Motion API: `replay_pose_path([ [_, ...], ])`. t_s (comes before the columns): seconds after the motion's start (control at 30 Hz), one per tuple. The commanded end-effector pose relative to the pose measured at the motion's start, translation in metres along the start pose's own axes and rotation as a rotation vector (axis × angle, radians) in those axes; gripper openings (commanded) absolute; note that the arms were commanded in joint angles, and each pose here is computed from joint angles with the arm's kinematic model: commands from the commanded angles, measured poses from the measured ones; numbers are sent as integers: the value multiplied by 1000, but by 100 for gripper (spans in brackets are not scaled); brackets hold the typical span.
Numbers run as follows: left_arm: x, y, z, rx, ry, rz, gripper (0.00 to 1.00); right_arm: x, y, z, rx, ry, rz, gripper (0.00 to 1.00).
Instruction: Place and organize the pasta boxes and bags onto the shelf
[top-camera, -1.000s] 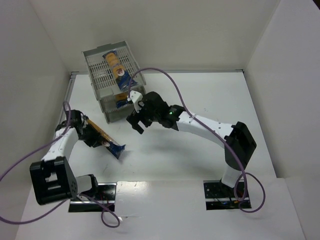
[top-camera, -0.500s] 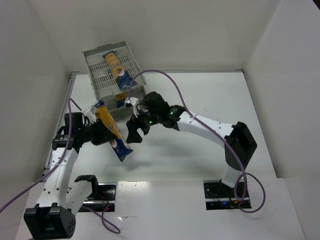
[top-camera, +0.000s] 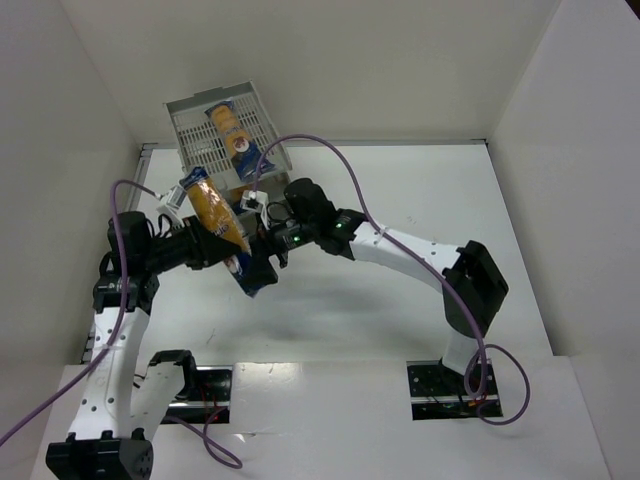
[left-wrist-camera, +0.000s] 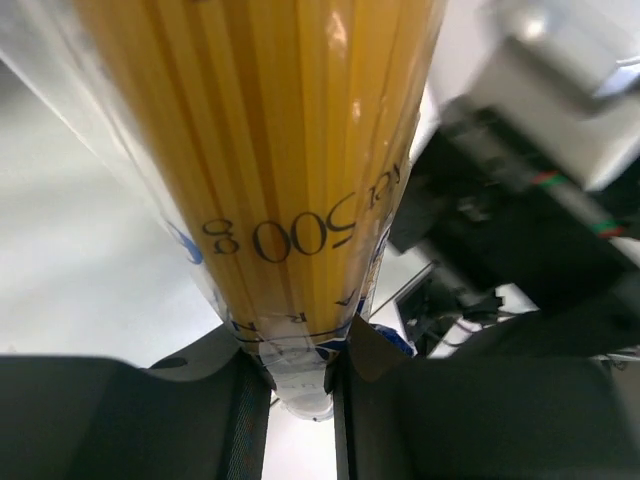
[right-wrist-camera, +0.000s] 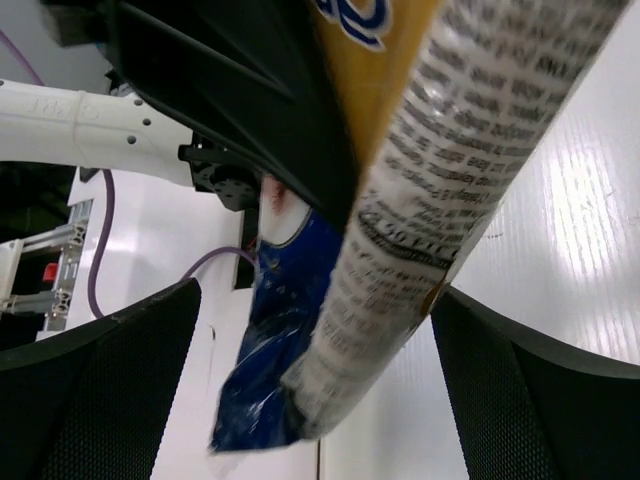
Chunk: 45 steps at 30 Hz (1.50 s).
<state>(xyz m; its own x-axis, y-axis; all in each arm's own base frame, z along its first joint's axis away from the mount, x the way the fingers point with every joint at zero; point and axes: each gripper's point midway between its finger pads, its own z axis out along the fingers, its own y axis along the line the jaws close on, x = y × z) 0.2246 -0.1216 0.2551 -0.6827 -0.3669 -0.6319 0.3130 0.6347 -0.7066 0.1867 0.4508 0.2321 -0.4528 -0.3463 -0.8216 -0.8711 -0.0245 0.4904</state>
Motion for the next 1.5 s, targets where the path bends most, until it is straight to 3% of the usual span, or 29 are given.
replay_pose_path([
  [0.0,-45,-63,-15,212,-139,214,0,-31,7,4,-59,-72,-55,100],
  [0.23,-54,-78,-17,291,-171,242,0,-42,9,14,-87,-93,-43,98],
  [0.37,-49,-77,-17,299,-162,233,0,-46,4,18,-79,-102,-35,82],
  [0.43,-48,-77,-19,293,-168,232,0,-48,0,19,-51,-111,-34,58],
  [0.47,-46,-74,-17,288,-164,234,0,-47,-2,19,-40,-107,-16,53],
  [0.6,-43,-68,-14,273,-158,213,0,-49,1,17,-41,-113,-23,53],
  [0.73,-44,-66,-12,269,-153,213,0,-52,0,15,-22,-120,-31,16],
  [0.77,-44,-66,-12,269,-153,213,1,-50,-1,15,-20,-114,-24,0],
  [0.83,-42,-57,-9,237,-154,192,10,-55,1,10,6,-132,-32,0],
  [0.9,-41,-52,-7,222,-152,176,54,-50,-1,8,18,-127,-33,0],
  [0.93,-42,-51,-7,212,-160,174,69,-50,-1,8,19,-127,-43,0],
  [1.03,-44,-46,-6,186,-173,187,92,-46,-1,5,31,-122,-67,0],
  [1.1,-45,-43,-5,171,-177,188,99,-38,1,-2,46,-108,-85,0],
  [1.47,-55,-13,-5,3,-236,259,99,9,0,-35,113,-55,-116,0],
])
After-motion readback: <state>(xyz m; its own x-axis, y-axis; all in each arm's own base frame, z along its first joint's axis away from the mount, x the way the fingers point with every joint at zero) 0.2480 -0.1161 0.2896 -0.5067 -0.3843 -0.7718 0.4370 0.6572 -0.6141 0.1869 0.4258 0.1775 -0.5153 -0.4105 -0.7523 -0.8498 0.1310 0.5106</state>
